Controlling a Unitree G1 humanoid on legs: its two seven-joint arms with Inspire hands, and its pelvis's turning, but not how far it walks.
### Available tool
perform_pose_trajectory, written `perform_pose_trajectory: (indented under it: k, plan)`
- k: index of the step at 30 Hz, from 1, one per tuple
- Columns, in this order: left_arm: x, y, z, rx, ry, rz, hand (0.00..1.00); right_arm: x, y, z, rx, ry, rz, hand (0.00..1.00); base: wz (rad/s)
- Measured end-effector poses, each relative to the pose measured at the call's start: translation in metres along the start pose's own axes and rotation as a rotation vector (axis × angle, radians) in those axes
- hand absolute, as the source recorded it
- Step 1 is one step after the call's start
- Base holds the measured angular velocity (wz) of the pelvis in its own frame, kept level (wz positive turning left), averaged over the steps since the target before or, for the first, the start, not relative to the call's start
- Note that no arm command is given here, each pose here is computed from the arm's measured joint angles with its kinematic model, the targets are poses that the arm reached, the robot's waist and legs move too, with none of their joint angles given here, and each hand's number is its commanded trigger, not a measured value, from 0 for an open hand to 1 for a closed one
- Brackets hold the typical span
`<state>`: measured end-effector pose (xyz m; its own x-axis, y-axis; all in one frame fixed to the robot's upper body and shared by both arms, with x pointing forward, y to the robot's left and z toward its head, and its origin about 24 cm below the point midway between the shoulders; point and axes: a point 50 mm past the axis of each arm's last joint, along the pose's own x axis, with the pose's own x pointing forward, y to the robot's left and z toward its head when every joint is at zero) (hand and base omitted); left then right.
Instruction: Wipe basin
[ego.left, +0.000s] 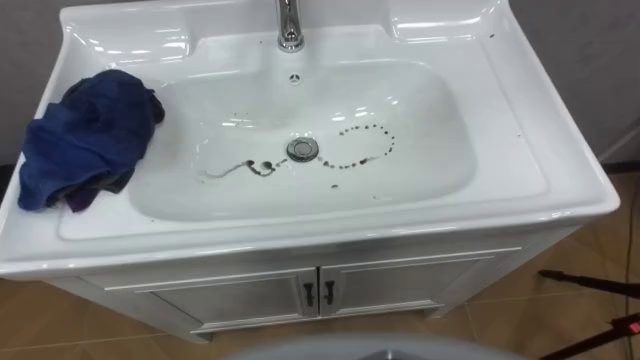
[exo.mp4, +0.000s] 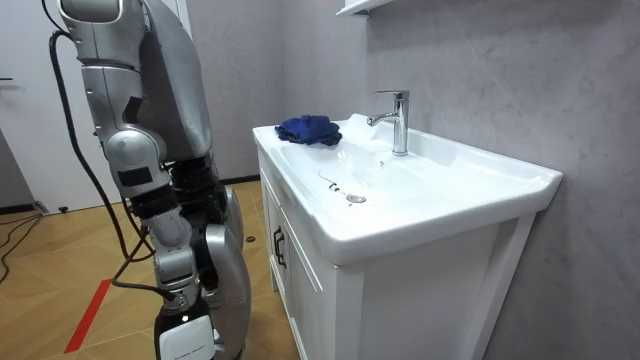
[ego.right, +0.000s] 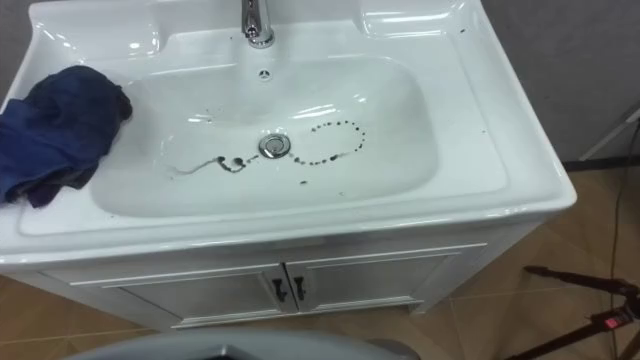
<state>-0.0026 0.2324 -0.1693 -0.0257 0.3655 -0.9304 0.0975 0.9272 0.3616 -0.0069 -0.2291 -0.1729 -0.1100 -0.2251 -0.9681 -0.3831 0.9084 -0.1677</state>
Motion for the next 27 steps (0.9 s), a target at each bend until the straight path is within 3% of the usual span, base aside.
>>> perform_pose_trajectory:
  k: [27]
  plan:
    - [-0.0001,0.0032,0.0037,0.03,-0.015,0.047,0.0,0.0001,-0.0006,-0.0003,-0.001,0.004,-0.011,0.0,0.0]
